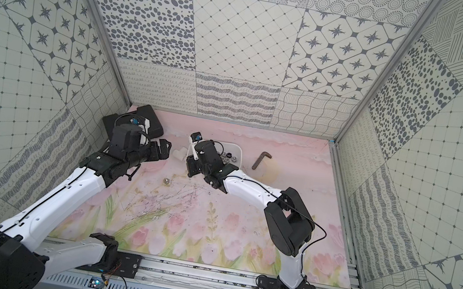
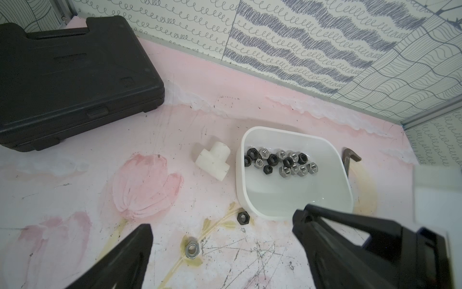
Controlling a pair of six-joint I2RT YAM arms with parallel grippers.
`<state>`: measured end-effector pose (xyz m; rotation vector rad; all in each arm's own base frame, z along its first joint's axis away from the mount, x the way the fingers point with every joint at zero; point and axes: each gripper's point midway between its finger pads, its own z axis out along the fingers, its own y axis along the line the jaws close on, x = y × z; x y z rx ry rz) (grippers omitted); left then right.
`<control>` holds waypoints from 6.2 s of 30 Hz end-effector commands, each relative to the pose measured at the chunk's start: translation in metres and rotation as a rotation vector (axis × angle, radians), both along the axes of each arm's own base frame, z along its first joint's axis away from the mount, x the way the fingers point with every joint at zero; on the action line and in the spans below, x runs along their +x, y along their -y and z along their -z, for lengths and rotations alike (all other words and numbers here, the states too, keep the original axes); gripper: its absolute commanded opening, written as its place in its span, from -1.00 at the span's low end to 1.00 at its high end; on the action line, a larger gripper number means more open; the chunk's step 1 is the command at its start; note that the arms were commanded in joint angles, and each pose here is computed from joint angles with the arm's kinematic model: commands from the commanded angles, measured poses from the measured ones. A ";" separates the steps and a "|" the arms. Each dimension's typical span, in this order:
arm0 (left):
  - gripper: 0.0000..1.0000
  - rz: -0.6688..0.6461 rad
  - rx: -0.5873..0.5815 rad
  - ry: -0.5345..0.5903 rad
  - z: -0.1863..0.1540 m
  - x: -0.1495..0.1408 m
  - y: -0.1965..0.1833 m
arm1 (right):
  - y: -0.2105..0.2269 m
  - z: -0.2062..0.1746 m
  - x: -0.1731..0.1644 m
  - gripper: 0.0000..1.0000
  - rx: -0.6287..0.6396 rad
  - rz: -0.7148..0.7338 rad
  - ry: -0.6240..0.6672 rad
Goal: Put the nuts on the desktop into the storage box
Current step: Pick up the nut from the center of the board, then place the nut in the storage box, then pick up the nut from the center of the board, then place the nut in the storage box.
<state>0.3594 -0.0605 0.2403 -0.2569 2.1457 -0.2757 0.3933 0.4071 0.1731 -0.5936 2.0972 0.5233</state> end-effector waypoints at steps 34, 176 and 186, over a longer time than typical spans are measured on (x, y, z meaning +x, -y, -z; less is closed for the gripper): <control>0.98 0.003 0.010 -0.022 0.007 0.000 0.000 | 0.028 0.109 0.114 -0.62 -0.266 0.188 -0.110; 0.98 -0.013 0.021 -0.024 0.007 -0.003 -0.004 | 0.034 0.102 0.105 -0.07 -0.238 0.191 -0.092; 0.98 -0.008 0.018 -0.022 0.006 -0.002 -0.003 | 0.036 0.044 0.063 -0.03 -0.164 0.146 -0.005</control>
